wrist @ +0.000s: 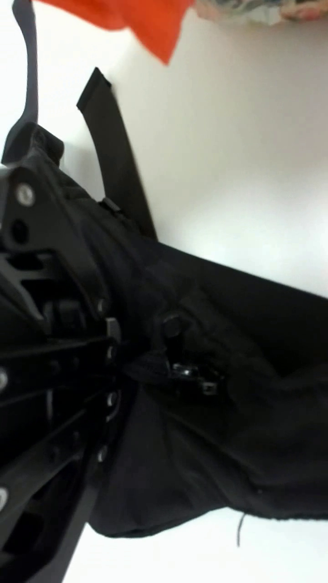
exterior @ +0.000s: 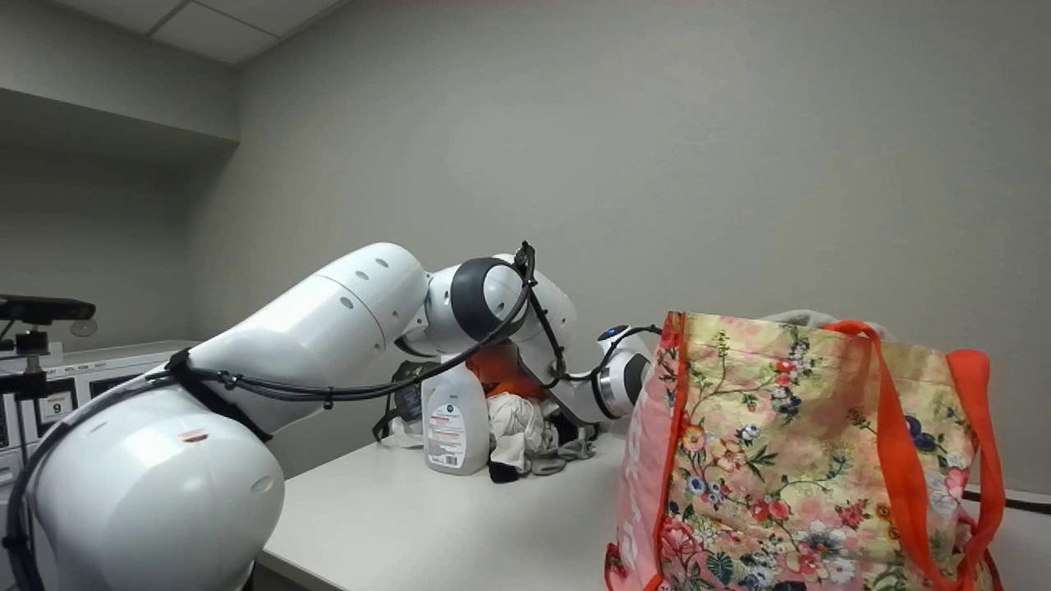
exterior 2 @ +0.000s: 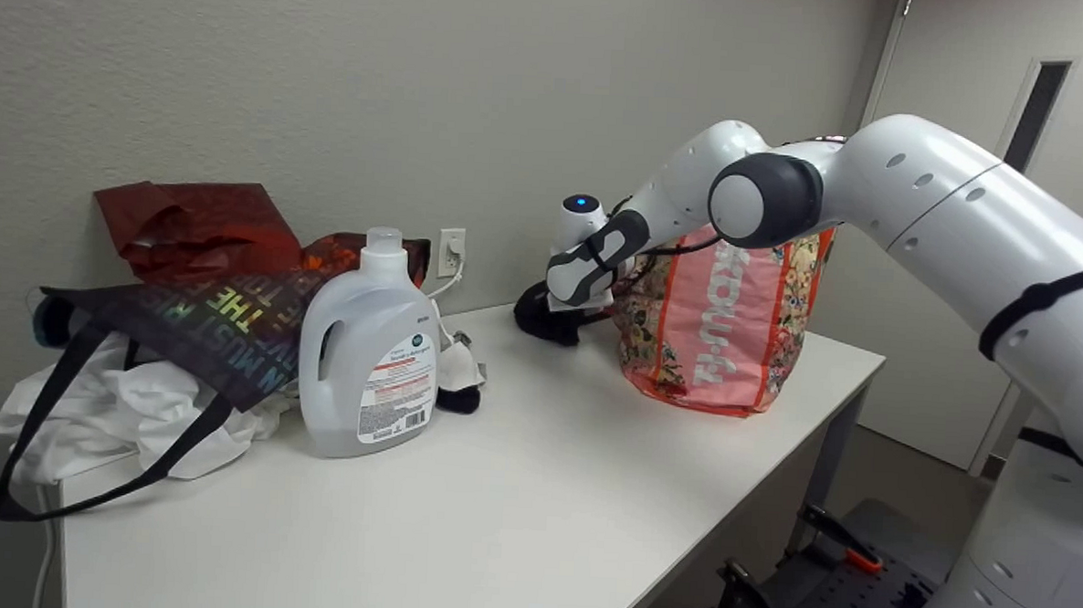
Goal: Put the black bag into the bigger bag.
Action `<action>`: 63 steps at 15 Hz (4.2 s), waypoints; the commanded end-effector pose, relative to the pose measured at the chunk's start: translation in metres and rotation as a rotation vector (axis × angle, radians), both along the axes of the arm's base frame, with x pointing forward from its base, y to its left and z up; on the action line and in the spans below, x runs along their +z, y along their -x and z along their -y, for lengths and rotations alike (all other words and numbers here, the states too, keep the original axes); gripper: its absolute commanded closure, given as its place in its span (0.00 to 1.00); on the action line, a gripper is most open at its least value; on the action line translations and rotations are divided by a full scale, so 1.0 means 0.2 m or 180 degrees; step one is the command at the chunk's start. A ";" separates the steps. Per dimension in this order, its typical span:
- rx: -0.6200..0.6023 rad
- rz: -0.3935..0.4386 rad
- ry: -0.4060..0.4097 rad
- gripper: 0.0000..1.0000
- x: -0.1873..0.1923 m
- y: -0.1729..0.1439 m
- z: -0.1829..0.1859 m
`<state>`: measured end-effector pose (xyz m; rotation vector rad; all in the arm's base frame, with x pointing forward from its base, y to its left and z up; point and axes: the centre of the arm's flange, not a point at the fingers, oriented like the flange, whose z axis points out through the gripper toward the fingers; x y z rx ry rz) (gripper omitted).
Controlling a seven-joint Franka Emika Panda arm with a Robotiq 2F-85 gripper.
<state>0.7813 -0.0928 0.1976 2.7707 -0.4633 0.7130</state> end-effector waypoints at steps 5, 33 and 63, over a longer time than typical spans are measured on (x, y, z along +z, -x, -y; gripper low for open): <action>0.0427 0.0190 0.0216 0.94 0.34 -0.11 -0.17; -0.1304 0.1400 0.1602 0.92 2.45 0.51 -0.46; -0.2407 -0.0015 0.0392 0.16 1.96 0.98 0.53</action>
